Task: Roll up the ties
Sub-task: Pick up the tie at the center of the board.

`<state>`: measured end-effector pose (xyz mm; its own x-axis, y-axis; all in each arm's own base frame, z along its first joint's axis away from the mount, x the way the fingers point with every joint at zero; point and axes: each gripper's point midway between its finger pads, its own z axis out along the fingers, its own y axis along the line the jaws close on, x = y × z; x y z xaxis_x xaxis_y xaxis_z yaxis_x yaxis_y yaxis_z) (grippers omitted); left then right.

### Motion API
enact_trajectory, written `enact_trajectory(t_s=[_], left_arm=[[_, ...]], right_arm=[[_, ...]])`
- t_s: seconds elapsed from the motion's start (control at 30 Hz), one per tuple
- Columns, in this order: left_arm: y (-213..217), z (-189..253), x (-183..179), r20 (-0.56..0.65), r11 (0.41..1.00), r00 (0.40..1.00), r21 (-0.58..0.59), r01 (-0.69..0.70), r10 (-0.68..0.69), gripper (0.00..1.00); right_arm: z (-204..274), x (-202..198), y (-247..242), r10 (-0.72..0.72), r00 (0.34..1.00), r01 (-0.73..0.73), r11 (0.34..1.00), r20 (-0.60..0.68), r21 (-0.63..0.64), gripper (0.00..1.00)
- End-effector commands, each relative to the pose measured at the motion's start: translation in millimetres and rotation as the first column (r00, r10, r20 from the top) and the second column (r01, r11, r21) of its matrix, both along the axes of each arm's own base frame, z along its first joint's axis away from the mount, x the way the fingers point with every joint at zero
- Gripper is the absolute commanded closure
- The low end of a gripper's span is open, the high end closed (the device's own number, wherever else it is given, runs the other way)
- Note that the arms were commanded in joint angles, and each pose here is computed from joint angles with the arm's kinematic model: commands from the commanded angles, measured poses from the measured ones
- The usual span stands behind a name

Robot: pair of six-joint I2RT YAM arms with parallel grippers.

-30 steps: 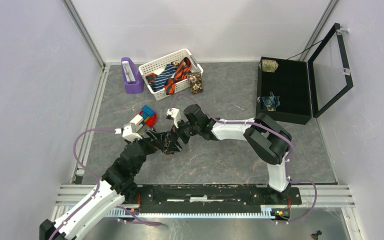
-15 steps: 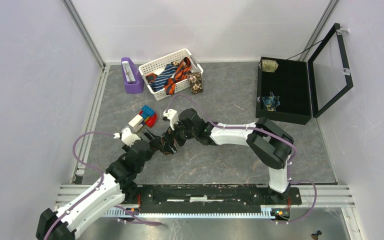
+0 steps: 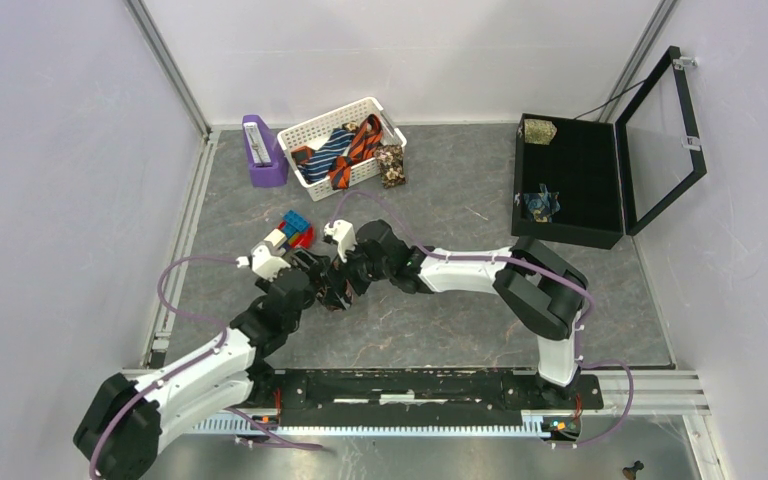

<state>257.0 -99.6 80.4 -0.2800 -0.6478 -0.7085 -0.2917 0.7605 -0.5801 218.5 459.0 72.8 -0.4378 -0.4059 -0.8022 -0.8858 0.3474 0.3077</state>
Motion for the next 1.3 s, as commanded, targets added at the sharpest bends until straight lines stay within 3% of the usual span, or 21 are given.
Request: enact_trajectory(t_s=[0.0,0.33,0.7,0.93,1.27], left_arm=[[-9,35,23,0.126,0.997,0.991,-0.078,-0.028,0.038,0.0],[-10,41,30,0.177,0.989,0.982,-0.144,-0.034,0.06,0.03],[-26,43,30,0.218,0.964,0.952,-0.11,0.244,-0.216,0.0],[-24,38,31,0.185,0.936,0.944,-0.173,0.306,-0.274,0.0],[-21,34,30,0.173,0.92,0.931,-0.177,0.35,-0.321,0.0]], right_arm=[[19,1,12,-0.015,1.0,0.014,0.999,0.026,0.034,0.02],[7,2,15,-0.097,0.995,0.097,0.995,0.038,0.021,0.02],[2,12,15,-0.272,0.962,0.27,0.962,0.04,0.051,0.03],[-2,9,22,-0.335,0.94,0.334,0.942,0.063,0.029,0.03],[-18,15,19,-0.458,0.88,0.465,0.885,0.127,-0.027,0.04]])
